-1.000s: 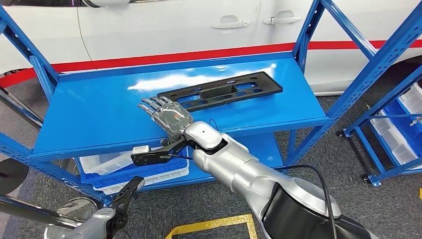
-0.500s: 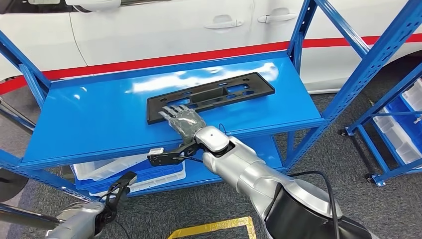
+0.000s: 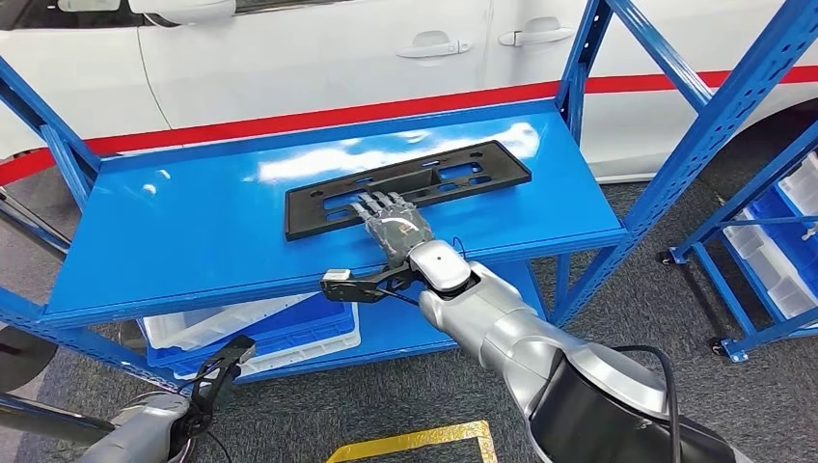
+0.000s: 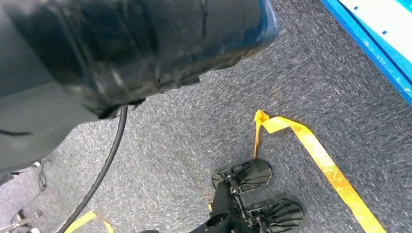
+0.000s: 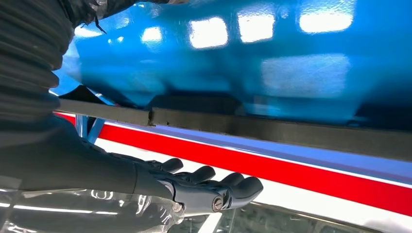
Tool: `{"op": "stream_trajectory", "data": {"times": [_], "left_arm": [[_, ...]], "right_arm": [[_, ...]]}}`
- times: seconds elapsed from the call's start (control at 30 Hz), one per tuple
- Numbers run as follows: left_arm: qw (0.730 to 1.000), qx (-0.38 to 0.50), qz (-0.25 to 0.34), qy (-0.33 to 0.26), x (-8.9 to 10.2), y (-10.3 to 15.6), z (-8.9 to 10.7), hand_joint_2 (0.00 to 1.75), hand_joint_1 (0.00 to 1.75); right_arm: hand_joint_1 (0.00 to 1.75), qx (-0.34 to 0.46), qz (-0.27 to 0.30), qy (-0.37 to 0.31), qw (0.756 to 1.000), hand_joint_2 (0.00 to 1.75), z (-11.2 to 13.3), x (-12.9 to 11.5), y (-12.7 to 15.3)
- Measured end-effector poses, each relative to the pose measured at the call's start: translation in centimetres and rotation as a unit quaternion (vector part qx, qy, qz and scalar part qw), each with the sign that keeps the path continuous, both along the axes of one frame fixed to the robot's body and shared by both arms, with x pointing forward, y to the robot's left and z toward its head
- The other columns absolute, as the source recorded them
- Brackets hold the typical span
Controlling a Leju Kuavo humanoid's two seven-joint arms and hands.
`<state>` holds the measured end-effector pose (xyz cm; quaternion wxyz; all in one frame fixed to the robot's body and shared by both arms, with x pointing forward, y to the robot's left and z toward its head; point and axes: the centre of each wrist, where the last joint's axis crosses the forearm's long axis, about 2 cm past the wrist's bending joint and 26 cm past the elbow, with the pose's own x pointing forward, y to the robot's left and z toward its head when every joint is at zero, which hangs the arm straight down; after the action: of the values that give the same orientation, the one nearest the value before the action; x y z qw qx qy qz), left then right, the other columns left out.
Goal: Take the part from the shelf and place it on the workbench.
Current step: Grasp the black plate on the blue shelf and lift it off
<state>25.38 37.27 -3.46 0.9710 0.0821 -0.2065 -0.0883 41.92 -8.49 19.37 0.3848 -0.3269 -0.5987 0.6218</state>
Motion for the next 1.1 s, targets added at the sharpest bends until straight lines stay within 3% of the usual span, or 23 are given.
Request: {"op": "stream_trajectory", "data": {"times": [0.13, 0.3, 0.43, 0.67, 1.1], "left_arm": [[1.0, 0.001, -0.002, 0.0, -0.1, 0.1, 0.0, 0.0, 0.0], [1.0, -0.002, -0.006, 0.001, -0.6, 0.1, -0.3, 0.0, 0.0], [1.0, -0.002, -0.007, 0.004, -1.1, 0.2, -0.6, 0.0, 0.0], [1.0, -0.002, -0.002, 0.002, -1.5, 0.6, -0.7, 0.0, 0.0], [1.0, 0.001, 0.026, 0.007, -4.3, 2.5, -1.8, 0.0, 0.0]], "right_arm": [[0.0, 0.008, -0.005, -0.004, 1.0, 1.75, -0.1, 0.1, -0.3], [0.0, 0.088, -0.016, -0.074, 0.993, 1.75, 0.5, 0.3, -0.7], [0.0, 0.1, -0.021, -0.081, 0.991, 0.0, 0.7, 0.5, -0.9], [0.0, 0.121, -0.004, -0.088, 0.989, 0.0, 0.9, 0.6, -1.0], [0.0, 0.195, 0.039, -0.08, 0.977, 0.0, 1.6, 0.0, 0.9]]}}
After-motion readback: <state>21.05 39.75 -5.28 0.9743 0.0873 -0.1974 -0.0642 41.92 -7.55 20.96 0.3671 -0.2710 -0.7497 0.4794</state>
